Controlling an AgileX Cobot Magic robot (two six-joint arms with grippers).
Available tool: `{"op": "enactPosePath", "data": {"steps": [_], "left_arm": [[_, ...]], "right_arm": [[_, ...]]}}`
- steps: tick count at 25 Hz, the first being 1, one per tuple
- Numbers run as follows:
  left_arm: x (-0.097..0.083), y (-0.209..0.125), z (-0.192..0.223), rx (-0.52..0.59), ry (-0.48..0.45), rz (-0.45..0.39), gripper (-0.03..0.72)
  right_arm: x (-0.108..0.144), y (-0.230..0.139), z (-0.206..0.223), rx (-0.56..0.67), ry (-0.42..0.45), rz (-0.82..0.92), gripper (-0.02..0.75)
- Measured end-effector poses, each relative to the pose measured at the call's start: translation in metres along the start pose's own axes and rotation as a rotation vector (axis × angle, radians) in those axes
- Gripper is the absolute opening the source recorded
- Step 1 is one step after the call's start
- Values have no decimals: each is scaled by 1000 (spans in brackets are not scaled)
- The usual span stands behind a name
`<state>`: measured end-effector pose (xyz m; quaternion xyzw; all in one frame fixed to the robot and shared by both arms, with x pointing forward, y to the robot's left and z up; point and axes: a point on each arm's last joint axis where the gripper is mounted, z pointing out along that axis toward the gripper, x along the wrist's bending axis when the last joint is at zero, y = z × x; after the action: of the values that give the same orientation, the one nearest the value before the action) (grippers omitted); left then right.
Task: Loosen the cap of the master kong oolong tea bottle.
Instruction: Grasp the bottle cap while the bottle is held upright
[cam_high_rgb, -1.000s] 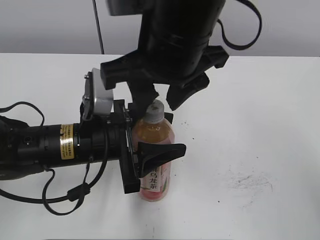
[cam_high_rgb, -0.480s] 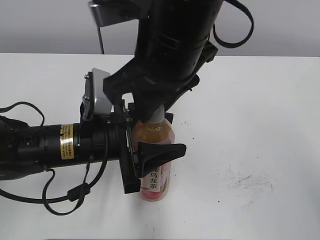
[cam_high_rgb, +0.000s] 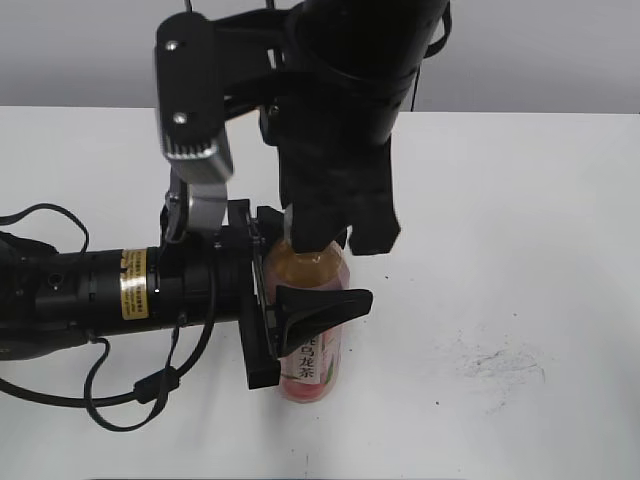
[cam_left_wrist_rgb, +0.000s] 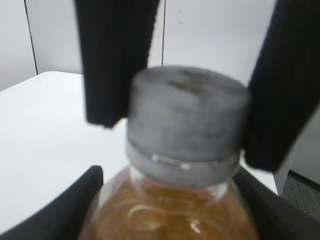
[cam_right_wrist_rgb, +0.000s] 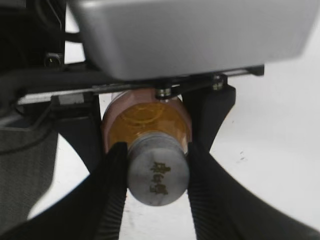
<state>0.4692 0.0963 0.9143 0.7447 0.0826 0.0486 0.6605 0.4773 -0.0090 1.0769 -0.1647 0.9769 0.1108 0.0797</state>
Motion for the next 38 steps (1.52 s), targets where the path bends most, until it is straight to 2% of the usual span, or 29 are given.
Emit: {"op": "enactPosePath", "data": {"steps": [5,8,14,18,23,25,28,30,32,38], "left_arm": [[0,0,0,0,-1,2,447],[0,0,0,0,-1,2,447],[0,0,0,-1,1,0,447],[0,0,0,-1,1,0,447],[0,0,0,-1,-2,1,447],[0,0,0,-1,-2,1,447],[0,0,0,-1,-1,1,447],[0,0,0,-1,-1,1,447],[0,0,0,-1,-1,1,447],[1,0,0,-2,5,-9,447]], "right_arm": [[0,0,0,0,1,-454,277],[0,0,-1,2,-1,-664,277],[-1,-2,-2,20,-5,-940,277],[0,-2,-3,20,-7,-989,277],[1,-1,-3,7,-6,-832,293],[1,-1,-4,7,-8,-692,335],[1,-2,-6,16,-15,-507,452],[0,-4,-6,35,-23,-371,527],[-2,-6,-6,56,-38,-157,566],[-3,-11,-6,99,-79,334,582]]}}
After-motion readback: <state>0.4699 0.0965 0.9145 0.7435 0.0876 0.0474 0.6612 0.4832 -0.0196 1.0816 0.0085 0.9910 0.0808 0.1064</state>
